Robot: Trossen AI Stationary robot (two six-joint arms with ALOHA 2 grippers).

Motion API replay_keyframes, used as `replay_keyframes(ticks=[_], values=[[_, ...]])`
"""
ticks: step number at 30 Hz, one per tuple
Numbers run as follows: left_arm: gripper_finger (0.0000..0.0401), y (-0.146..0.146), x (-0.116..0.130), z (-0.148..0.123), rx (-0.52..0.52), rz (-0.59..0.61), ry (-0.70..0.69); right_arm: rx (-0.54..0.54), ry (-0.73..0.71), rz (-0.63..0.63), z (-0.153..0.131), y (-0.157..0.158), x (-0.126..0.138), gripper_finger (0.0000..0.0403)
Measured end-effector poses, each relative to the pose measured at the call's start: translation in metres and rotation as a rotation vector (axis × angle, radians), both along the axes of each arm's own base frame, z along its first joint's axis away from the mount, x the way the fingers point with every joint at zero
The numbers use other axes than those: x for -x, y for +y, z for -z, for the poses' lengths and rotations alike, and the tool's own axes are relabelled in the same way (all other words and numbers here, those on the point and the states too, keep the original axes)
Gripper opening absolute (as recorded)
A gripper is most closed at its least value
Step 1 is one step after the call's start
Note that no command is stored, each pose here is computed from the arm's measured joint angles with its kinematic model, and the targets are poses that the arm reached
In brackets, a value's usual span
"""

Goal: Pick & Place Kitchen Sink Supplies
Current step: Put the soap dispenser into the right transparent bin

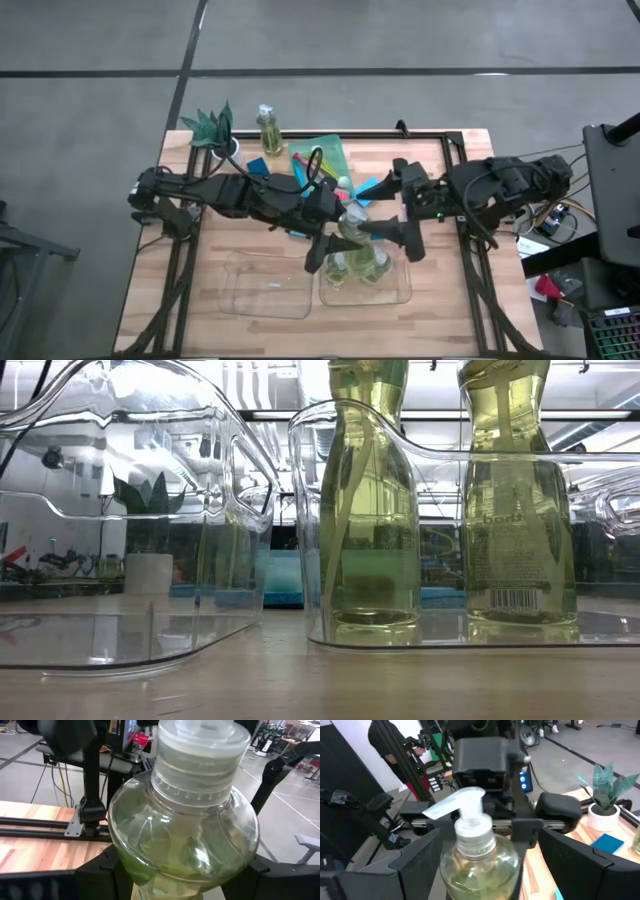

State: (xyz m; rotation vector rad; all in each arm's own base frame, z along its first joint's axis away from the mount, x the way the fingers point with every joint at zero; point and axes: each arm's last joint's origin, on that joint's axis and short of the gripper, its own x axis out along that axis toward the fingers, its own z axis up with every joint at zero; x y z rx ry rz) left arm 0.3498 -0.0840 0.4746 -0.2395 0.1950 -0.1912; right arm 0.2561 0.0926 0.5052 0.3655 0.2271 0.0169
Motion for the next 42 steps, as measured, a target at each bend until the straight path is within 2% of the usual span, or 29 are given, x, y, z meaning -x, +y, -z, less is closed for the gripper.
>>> replay_keyframes(ticks=[10,13,17,30,36,42], values=[[0.0220,0.000,0.000,0.000,0.000,-0.002,-0.002,-0.001,0.014,-0.024,0.011,0.010,-0.022,0.0324],[0.0220,0.000,0.000,0.000,0.001,-0.002,-0.001,0.000,0.015,-0.022,0.012,0.010,-0.024,0.0312],[0.0220,0.000,0.000,0.000,0.001,-0.001,0.000,0.000,0.014,-0.021,0.012,0.010,-0.024,0.0276],[0.0220,0.000,0.000,0.001,0.017,-0.001,0.014,0.028,0.010,-0.029,0.011,0.009,-0.023,0.0113],[0.0229,0.000,0.000,0.001,0.015,-0.001,0.010,0.028,0.003,-0.030,0.009,0.008,-0.021,0.0111],[0.0256,0.001,0.000,-0.001,0.008,-0.013,-0.006,0.024,-0.010,-0.030,0.006,0.006,-0.016,0.0114]])
